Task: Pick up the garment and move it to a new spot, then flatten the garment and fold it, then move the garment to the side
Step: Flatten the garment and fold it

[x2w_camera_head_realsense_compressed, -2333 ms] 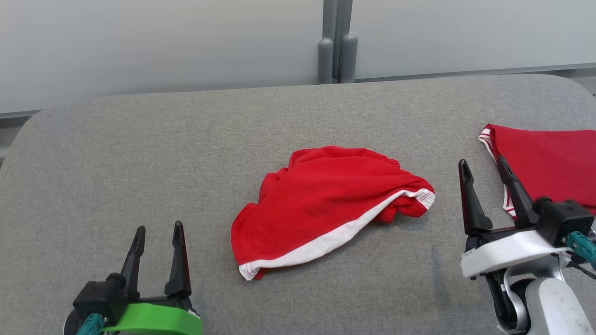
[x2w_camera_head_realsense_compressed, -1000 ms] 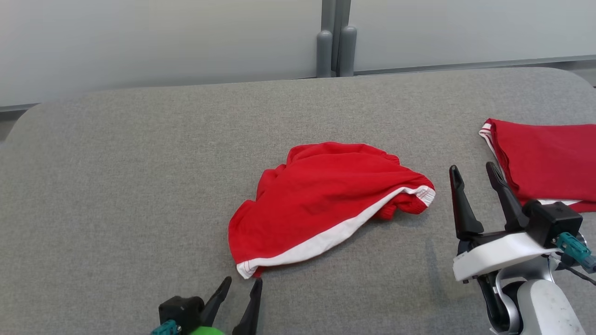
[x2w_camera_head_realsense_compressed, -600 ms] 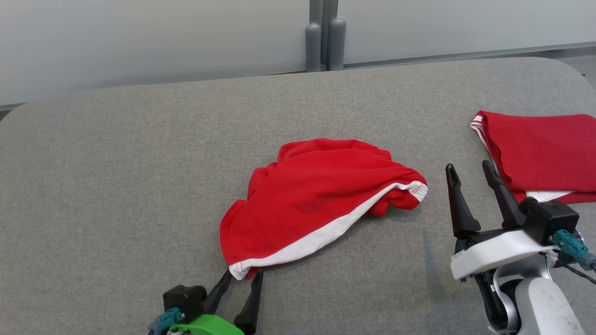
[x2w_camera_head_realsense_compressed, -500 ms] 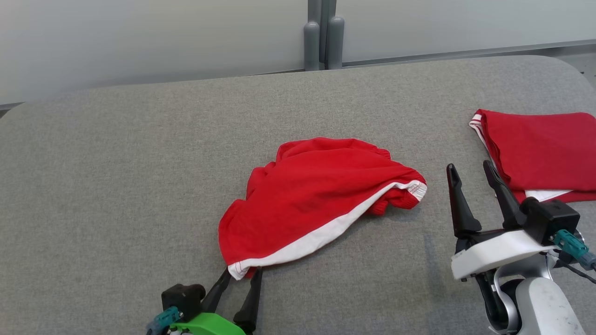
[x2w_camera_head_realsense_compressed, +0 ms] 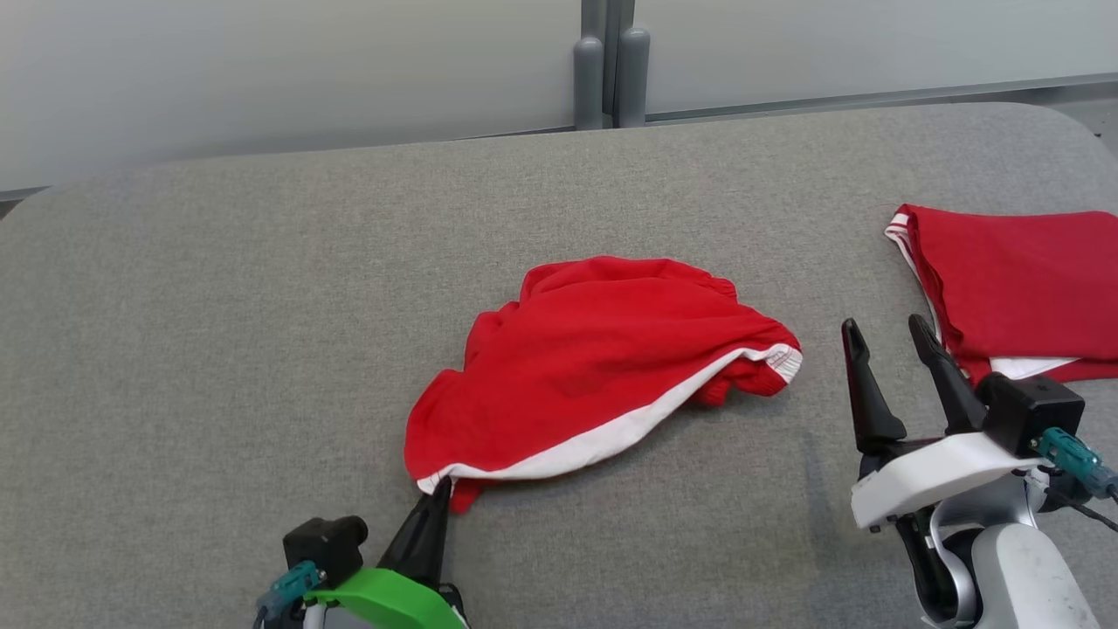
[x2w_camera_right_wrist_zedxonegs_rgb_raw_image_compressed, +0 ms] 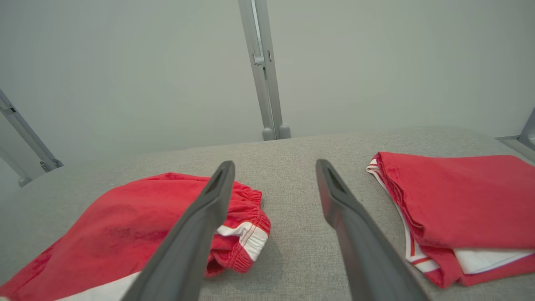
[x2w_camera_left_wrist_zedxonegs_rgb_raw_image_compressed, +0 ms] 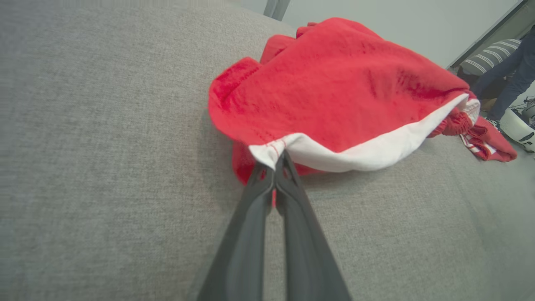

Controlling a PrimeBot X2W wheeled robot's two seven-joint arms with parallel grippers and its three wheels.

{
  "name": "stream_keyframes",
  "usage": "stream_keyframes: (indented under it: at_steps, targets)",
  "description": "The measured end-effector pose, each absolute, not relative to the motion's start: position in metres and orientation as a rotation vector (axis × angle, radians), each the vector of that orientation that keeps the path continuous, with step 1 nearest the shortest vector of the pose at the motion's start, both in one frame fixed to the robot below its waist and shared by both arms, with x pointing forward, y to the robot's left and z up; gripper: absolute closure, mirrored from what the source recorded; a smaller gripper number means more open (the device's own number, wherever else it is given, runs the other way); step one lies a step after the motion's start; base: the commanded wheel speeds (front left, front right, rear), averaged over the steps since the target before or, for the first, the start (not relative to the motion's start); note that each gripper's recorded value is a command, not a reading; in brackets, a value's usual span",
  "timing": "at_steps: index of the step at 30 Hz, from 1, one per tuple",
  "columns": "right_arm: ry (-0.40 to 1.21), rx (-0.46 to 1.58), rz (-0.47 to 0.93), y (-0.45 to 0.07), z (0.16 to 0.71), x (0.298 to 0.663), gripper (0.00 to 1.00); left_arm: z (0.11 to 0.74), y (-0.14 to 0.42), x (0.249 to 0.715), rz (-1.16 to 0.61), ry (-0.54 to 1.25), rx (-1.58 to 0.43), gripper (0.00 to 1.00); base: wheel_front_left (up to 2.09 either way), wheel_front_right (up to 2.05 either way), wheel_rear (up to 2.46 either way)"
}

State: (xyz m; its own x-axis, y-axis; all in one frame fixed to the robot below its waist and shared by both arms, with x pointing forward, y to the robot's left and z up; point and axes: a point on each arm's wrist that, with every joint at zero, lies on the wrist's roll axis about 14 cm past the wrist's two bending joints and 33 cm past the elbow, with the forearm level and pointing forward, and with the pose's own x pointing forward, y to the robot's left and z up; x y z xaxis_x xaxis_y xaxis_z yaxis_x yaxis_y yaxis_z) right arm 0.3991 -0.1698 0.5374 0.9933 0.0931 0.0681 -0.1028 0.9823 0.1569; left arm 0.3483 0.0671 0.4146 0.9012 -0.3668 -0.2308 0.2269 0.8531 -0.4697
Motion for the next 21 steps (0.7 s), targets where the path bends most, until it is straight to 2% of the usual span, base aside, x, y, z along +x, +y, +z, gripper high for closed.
stream_keyframes:
  at_steps: [9,14,21]
  targets:
    - [0.162,0.287,0.131,-0.152,0.484,0.396,0.0,0.426,0.085,0.363,-0.259,0.259,-0.454,1.0,0.0,0.0,0.0]
    - [0.22,0.351,0.161,-0.14,0.472,0.4,0.0,0.425,0.09,0.366,-0.243,0.26,-0.451,1.0,0.0,0.0,0.0]
    - [0.292,0.329,0.195,-0.134,0.453,0.405,0.0,0.422,0.101,0.371,-0.21,0.261,-0.447,1.0,0.0,0.0,0.0]
